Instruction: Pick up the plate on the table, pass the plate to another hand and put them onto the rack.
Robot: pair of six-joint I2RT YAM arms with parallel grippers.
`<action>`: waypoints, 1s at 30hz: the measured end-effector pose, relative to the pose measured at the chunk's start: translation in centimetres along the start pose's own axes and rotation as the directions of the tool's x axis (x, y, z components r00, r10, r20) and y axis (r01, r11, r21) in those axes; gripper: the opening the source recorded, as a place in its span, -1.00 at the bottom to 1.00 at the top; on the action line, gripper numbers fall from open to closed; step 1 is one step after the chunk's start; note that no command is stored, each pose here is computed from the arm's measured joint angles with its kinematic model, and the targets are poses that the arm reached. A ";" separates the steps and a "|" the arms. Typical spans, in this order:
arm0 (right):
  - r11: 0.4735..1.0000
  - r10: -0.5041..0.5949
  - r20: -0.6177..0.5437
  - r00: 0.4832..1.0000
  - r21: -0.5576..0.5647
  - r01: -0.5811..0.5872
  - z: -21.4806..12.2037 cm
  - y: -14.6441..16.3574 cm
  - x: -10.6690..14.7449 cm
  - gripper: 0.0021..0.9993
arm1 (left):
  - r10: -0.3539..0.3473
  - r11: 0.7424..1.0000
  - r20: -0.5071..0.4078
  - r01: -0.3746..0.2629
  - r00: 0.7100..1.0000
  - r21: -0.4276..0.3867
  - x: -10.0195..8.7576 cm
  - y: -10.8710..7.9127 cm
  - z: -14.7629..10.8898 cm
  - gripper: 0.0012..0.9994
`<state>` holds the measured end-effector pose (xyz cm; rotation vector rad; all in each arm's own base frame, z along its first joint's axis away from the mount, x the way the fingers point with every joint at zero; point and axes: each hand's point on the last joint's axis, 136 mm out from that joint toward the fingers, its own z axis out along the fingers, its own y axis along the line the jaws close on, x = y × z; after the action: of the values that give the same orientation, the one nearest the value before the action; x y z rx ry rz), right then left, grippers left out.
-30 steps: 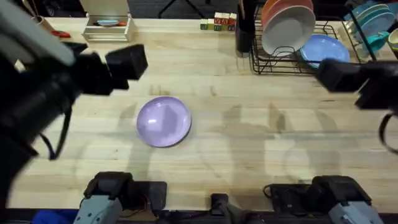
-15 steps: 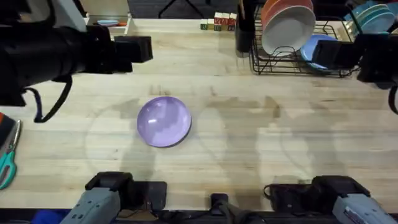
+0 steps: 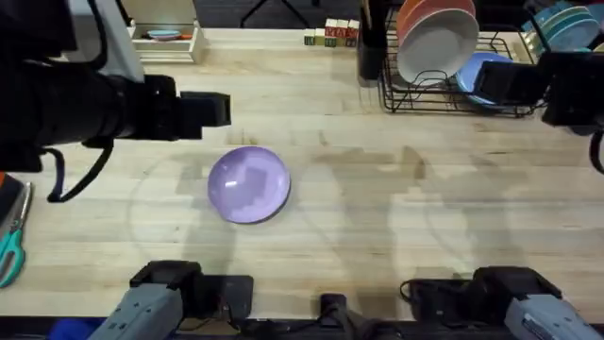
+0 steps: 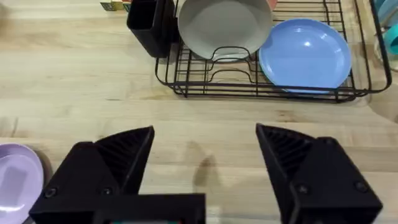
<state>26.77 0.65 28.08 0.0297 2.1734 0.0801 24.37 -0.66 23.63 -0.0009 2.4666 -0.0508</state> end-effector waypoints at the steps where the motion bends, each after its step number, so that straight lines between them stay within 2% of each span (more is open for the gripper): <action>1: 1.000 0.000 0.000 1.000 0.000 0.000 0.0 0.0 0.0 0.99 | 0.000 1.000 -0.012 0.000 1.000 -0.008 0.2 0.1 0.1 0.99; 6: 1.000 0.000 0.000 1.000 0.000 0.000 0.0 0.0 0.0 0.99 | -0.002 1.000 -0.044 0.000 0.999 -0.030 0.7 0.5 0.5 0.99; 15: 1.000 0.000 0.000 1.000 0.000 0.000 0.0 0.0 0.0 0.99 | -0.002 0.999 -0.050 0.000 0.999 -0.032 0.8 0.6 0.5 0.99; 21: 1.000 0.000 0.000 1.000 0.000 0.000 0.0 0.0 0.0 0.99 | 0.001 0.999 -0.089 -0.004 0.996 -0.032 1.6 0.6 0.7 0.99; 30: 1.000 0.000 0.000 1.000 0.000 0.000 0.0 0.0 0.0 0.99 | -0.001 0.999 -0.235 -0.007 0.972 -0.033 4.3 0.8 5.8 0.99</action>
<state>26.77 0.65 28.08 0.0297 2.1734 0.0801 24.65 -0.12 16.39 -0.0056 2.7039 -0.0079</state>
